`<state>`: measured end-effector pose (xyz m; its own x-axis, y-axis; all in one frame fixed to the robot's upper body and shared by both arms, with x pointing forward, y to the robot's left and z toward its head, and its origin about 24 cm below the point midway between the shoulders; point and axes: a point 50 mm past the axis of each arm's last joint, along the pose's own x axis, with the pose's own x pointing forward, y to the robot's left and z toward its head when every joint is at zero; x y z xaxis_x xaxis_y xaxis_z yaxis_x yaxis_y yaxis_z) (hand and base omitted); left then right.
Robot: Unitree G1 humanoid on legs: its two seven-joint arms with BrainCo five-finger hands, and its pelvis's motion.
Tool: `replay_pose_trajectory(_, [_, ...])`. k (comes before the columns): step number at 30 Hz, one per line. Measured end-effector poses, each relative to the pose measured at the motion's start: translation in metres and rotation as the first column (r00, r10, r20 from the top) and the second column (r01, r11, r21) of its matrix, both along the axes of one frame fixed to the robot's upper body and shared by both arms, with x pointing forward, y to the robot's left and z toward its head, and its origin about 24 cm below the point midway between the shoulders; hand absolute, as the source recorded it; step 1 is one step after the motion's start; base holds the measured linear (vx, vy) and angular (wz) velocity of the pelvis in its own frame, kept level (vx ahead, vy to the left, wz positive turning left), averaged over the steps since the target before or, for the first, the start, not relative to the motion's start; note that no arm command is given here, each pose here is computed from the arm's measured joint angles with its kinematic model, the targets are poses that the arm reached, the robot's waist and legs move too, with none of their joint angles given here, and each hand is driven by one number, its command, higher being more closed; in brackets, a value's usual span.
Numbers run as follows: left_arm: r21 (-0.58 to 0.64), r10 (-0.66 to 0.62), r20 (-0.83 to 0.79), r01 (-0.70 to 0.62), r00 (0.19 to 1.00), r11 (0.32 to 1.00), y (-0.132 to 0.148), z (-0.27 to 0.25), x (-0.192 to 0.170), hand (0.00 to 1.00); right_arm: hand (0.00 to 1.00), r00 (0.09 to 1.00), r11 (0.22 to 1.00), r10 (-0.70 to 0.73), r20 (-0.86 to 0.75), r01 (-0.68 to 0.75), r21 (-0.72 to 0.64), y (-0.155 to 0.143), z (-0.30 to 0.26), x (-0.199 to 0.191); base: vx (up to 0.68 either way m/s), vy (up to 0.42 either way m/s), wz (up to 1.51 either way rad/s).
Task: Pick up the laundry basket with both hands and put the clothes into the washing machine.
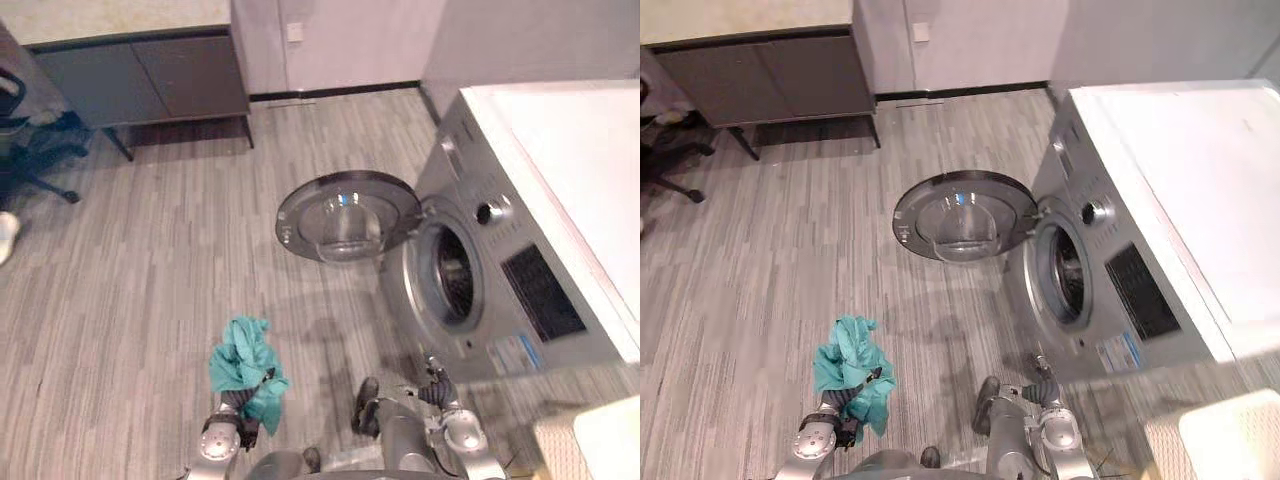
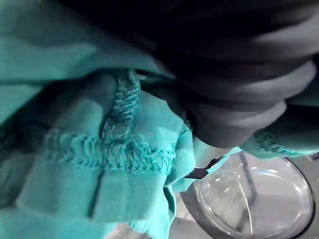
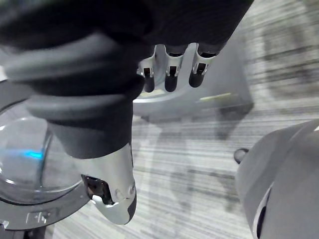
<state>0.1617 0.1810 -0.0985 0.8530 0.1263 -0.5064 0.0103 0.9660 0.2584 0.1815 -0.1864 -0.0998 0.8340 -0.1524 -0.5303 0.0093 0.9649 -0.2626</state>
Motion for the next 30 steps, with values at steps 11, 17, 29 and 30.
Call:
replay_pose_trajectory(11, [-0.081,-0.124,0.101,0.133,0.987,0.988,-0.044,0.015,0.025,1.0,0.0,0.996,1.0,-0.005,0.09,0.004,0.009,0.005,0.016,0.02,0.4,0.066,-0.88])
replay_pose_trajectory(17, [-0.021,-0.173,0.093,0.176,0.98,0.984,-0.036,0.016,0.031,1.0,0.0,0.999,0.999,0.001,0.036,-0.003,0.036,0.015,0.004,0.005,0.17,0.311,-1.14])
replay_pose_trajectory(29, [0.075,-0.141,0.186,0.129,0.972,0.989,-0.01,0.037,0.052,1.0,0.0,0.999,0.999,0.032,0.03,-0.033,0.017,0.016,0.004,0.015,-0.03,0.078,-1.43])
replay_pose_trajectory(30, [0.073,-0.135,0.186,0.123,0.973,0.99,-0.009,0.036,0.052,1.0,0.0,0.999,0.999,0.03,0.025,-0.031,0.014,0.015,0.004,0.013,0.03,-0.123,-0.68])
